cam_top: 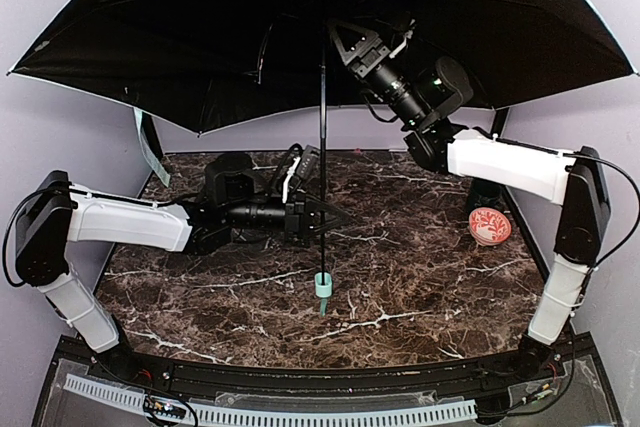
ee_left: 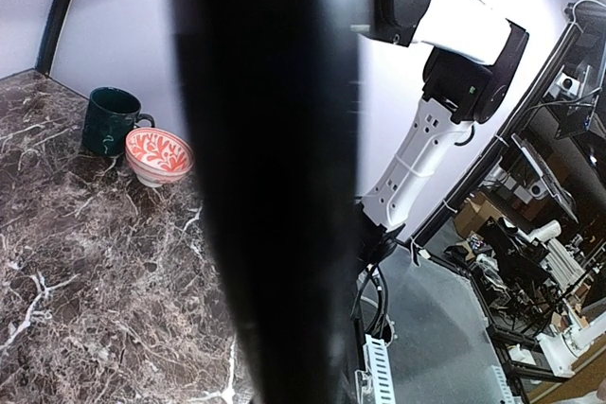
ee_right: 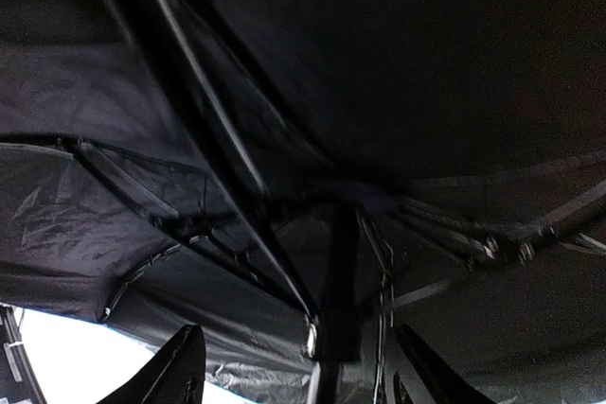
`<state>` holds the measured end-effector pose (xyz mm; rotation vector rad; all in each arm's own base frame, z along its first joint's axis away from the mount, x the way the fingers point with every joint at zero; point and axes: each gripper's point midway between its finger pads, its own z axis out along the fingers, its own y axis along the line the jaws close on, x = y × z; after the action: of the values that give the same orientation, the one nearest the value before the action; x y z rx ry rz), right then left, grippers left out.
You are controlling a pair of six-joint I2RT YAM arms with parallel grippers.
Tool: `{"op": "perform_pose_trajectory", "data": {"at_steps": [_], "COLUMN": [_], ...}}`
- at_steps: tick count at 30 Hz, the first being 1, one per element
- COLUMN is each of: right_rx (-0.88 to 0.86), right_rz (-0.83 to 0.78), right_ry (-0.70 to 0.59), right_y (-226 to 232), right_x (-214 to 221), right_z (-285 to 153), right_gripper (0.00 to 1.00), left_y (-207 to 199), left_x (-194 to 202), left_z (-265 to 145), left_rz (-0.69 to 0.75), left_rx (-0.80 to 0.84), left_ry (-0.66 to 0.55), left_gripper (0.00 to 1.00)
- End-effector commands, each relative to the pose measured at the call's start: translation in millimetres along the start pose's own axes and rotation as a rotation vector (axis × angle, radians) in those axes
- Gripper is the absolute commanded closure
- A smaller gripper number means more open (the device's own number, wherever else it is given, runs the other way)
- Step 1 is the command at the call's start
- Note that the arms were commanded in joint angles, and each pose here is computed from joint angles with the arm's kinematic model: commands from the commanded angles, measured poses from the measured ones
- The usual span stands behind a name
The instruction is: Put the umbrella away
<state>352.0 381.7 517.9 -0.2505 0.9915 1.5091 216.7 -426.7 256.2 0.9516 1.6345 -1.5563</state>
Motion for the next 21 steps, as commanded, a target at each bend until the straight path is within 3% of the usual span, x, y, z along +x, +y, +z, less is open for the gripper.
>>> {"op": "perform_pose_trajectory", "data": {"at_steps": [1, 6, 10, 14, 19, 21], "right_rx": [-0.042, -0.044, -0.031, -0.007, -0.003, -0.012], "right_rz": [0.026, 0.046, 0.046, 0.047, 0.061, 0.060], "right_ry": [-0.032, -0.025, -0.020, -0.004, -0.023, -0.019], "right_y": [6.8, 3.6, 0.8, -5.7, -6.8, -4.9], "right_x": [-9.1, -5.6, -3.8, 0.5, -1.6, -1.8], "right_z": [10.5, 13.3, 12.7, 14.2, 11.7, 12.6], "right_gripper": [0.36, 0.39, 0.46, 0.42, 0.56, 0.57], "left_y": [-24.0, -25.3, -26.0, -27.0, -26.3, -26.9], "left_x": [-28.0, -27.1, -27.0, -27.5, -27.1, -26.9], "left_z": [-2.6, -3.2, -2.9, -2.8, -3.1, -2.9], "left_rz": [0.121, 0.127, 0.130, 0.136, 0.139, 0.139], "left_rx": [0.058, 0.055, 0.057, 0.057, 0.053, 0.054], "left_ry": [-0.070, -0.062, -0.062, -0.062, -0.061, -0.061], "left_gripper": [1.00, 1.00, 1.00, 1.00, 1.00, 1.00]}}
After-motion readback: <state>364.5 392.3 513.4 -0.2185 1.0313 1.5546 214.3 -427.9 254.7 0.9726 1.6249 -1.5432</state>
